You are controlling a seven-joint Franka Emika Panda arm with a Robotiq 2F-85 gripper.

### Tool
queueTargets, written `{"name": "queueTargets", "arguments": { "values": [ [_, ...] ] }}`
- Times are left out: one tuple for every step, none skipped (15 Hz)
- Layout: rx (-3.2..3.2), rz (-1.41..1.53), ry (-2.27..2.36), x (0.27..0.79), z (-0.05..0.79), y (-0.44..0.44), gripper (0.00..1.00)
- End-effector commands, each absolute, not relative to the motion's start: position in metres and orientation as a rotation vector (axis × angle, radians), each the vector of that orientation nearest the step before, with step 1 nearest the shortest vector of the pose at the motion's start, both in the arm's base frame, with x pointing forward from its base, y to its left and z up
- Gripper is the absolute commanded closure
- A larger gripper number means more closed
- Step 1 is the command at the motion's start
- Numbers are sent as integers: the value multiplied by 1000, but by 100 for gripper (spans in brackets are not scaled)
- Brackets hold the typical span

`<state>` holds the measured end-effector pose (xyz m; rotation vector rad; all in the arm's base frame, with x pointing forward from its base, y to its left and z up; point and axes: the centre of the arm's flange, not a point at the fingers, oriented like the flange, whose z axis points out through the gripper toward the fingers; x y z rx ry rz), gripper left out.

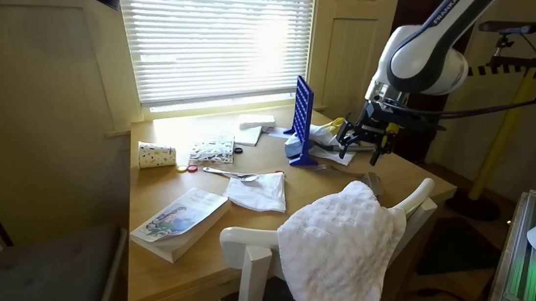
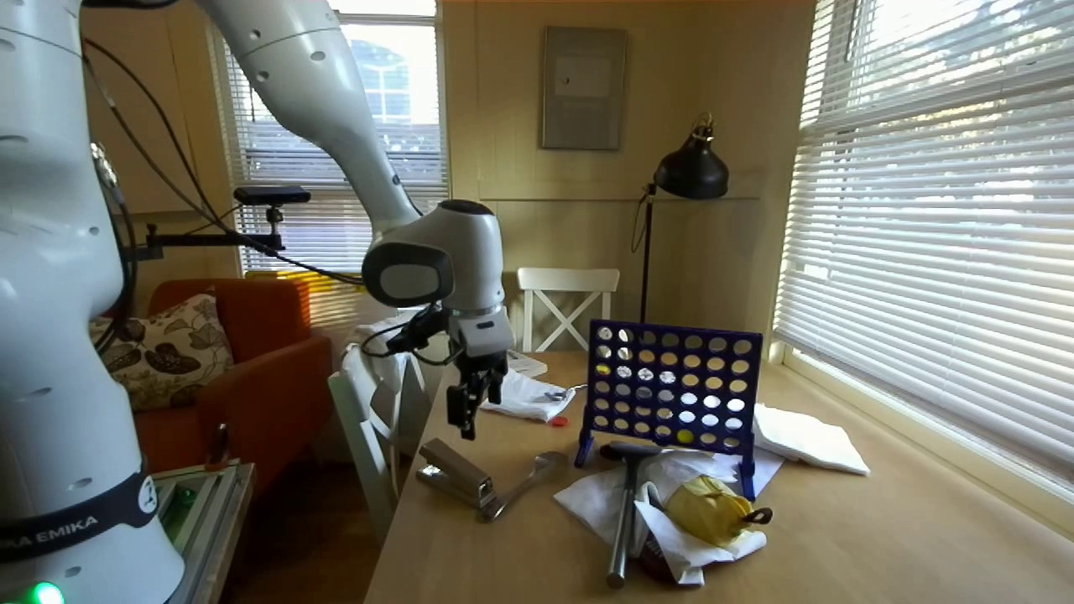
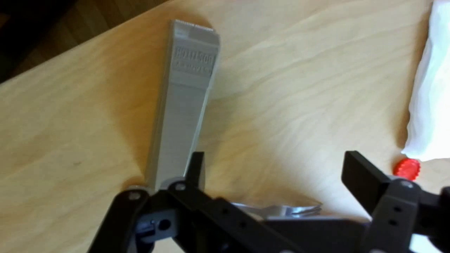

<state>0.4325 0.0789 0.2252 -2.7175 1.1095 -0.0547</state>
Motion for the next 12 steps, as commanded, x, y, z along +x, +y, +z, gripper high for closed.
{"name": "queueTargets", "arguments": {
  "values": [
    [-2643,15,1235,426,201,76,0],
    [-2634,62,1283,422,199,73,0],
    [-2635,136,1330,420,197,70,0],
    [-2629,186,1377,414,194,67,0],
    [-2612,212,1418,408,192,65,0],
    [-2598,237,1466,405,192,61,0],
    [-2583,251,1499,402,192,59,0],
    [-2580,279,1519,404,189,57,0],
    [-2585,301,1538,407,184,56,0],
    [-2594,312,1550,410,179,55,0],
    [-2609,308,1547,416,175,53,0],
    [-2635,289,1525,424,172,52,0]
  ]
}}
